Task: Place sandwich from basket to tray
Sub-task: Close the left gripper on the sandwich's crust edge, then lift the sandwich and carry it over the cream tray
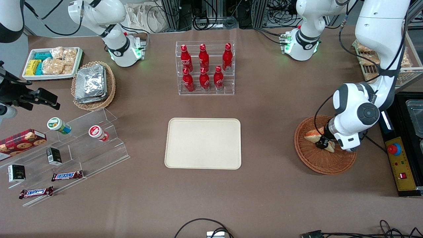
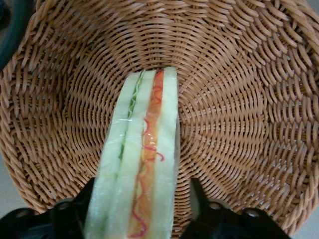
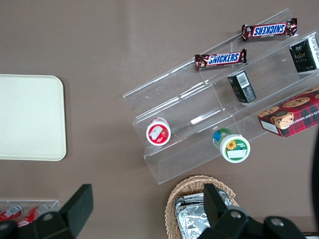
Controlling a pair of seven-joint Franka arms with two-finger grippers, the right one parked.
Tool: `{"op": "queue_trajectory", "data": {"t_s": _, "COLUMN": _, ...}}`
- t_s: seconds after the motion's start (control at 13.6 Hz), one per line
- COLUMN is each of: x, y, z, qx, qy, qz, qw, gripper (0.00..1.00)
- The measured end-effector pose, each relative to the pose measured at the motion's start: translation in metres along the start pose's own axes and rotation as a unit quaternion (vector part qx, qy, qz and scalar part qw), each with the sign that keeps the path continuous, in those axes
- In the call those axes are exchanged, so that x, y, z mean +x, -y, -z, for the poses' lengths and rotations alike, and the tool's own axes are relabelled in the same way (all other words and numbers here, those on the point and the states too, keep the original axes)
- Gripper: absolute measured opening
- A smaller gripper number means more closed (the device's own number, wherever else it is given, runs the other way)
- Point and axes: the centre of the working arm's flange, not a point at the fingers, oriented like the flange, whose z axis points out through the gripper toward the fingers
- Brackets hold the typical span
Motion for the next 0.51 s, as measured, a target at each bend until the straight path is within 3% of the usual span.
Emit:
{"op": "queue_trajectory", "data": {"t_s": 0.22, "x": 0.0, "y": -0.001, "z": 0.001, "qx": -0.001, "qy": -0.001, "qz": 0.004, "qw": 1.0, "gripper": 0.43}}
{"op": "queue_trajectory", "data": {"t_s": 0.51, "x": -0.005, "y": -0.013, "z": 0.027, "qx": 0.004, "qy": -0.003, "qz": -0.002, "qw": 1.0, "gripper": 0.33}}
